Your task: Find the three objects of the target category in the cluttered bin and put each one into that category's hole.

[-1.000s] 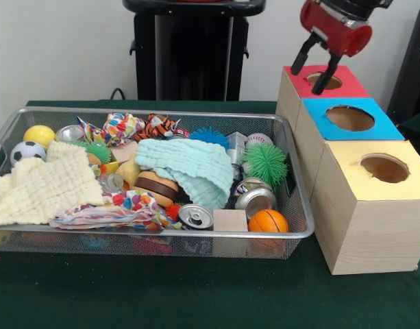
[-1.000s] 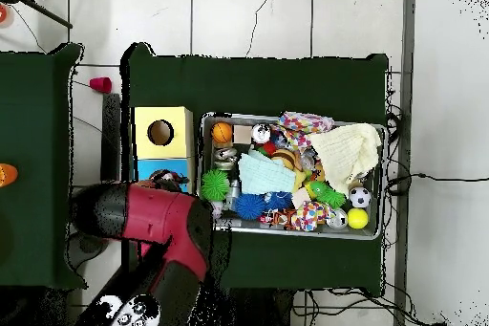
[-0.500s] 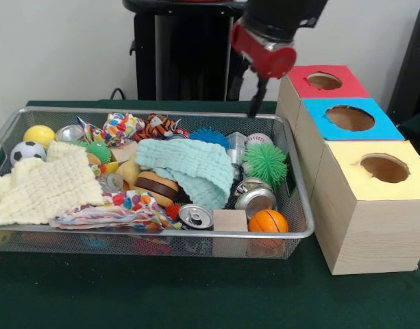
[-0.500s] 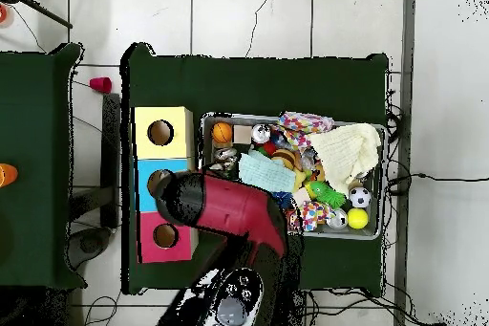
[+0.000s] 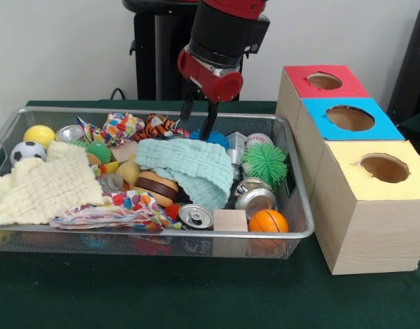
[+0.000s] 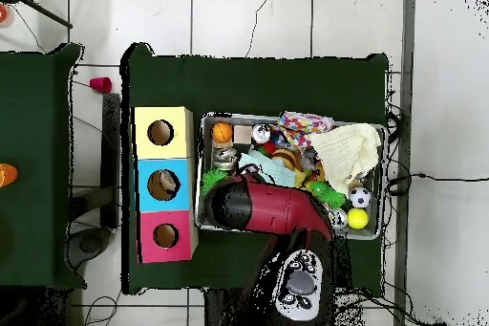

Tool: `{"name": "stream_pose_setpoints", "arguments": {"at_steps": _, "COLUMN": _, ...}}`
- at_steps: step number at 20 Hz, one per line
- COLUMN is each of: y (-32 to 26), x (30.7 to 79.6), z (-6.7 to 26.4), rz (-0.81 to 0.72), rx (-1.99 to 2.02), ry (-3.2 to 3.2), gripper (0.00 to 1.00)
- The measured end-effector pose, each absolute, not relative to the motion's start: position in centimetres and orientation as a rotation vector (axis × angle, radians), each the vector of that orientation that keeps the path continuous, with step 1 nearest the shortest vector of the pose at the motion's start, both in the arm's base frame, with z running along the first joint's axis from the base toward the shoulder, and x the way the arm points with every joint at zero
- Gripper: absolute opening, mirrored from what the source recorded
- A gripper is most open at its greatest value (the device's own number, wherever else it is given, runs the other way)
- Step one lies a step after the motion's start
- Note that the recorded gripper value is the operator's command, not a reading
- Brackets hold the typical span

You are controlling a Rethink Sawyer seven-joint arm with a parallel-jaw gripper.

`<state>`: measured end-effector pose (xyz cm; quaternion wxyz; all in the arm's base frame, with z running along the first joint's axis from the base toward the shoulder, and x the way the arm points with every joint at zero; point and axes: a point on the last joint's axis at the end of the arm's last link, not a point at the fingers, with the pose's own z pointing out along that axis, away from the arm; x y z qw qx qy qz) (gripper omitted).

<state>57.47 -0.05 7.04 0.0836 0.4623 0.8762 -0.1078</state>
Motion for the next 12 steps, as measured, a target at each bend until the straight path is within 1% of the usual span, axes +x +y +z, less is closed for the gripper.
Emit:
{"name": "stream_pose_setpoints", "arguments": {"at_steps": 9, "y": -0.1, "x": 56.5, "z": 5.3, "rz": -0.329, "rx": 1.245, "ry": 2.704, "gripper": 1.00}}
{"name": "stream_pose_setpoints", "arguments": {"at_steps": 12, "y": -0.9, "x": 56.1, "z": 4.2, "rz": -0.327, "rx": 1.233, "ry": 2.731, "gripper": 1.00}}
